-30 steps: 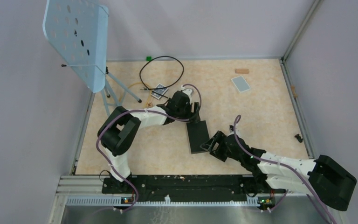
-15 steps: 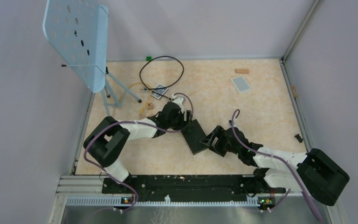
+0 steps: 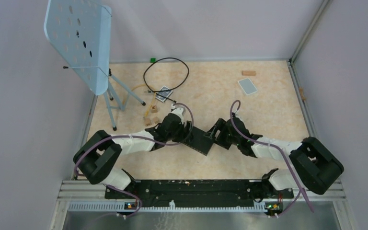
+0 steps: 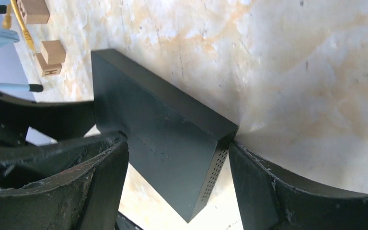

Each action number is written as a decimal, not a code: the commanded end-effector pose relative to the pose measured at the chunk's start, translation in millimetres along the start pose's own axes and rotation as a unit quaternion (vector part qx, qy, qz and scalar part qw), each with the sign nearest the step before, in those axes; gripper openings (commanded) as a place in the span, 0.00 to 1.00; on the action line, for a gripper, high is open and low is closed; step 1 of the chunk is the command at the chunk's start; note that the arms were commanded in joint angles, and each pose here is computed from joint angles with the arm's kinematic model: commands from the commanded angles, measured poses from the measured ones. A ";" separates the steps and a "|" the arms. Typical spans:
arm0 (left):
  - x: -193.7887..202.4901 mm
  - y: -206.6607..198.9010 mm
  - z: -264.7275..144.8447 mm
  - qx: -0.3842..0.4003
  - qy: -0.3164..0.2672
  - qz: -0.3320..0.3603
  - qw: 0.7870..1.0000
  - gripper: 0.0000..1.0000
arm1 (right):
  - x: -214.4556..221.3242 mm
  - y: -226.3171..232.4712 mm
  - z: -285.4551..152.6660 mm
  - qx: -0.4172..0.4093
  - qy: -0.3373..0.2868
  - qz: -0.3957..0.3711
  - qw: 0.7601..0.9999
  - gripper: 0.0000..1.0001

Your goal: Insert the plug into the switch port

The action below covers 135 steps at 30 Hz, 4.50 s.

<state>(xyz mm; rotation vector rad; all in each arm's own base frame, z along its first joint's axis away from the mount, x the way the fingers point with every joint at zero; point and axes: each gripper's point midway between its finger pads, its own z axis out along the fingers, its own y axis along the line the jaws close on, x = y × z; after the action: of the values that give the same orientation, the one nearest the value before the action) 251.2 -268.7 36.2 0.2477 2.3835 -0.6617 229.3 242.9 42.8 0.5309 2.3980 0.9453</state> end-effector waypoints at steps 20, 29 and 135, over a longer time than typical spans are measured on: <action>87.0 -57.1 -20.6 0.043 0.104 -0.007 0.994 0.81 | -13.8 83.1 75.7 -0.009 0.095 -0.129 0.987 0.75; 83.6 -66.7 -18.6 0.043 0.102 -0.011 0.994 0.81 | -10.1 137.5 107.4 -0.031 0.131 -0.167 0.977 0.75; -194.4 197.1 -11.4 -0.279 -0.097 -0.084 0.952 0.71 | -35.4 4.6 -103.3 0.049 -0.011 -0.217 0.975 0.75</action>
<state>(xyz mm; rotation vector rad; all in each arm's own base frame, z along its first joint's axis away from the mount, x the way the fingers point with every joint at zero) 438.4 -88.3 72.0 -0.1771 2.3782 -0.0012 196.8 172.8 114.6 0.0159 2.4374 0.5927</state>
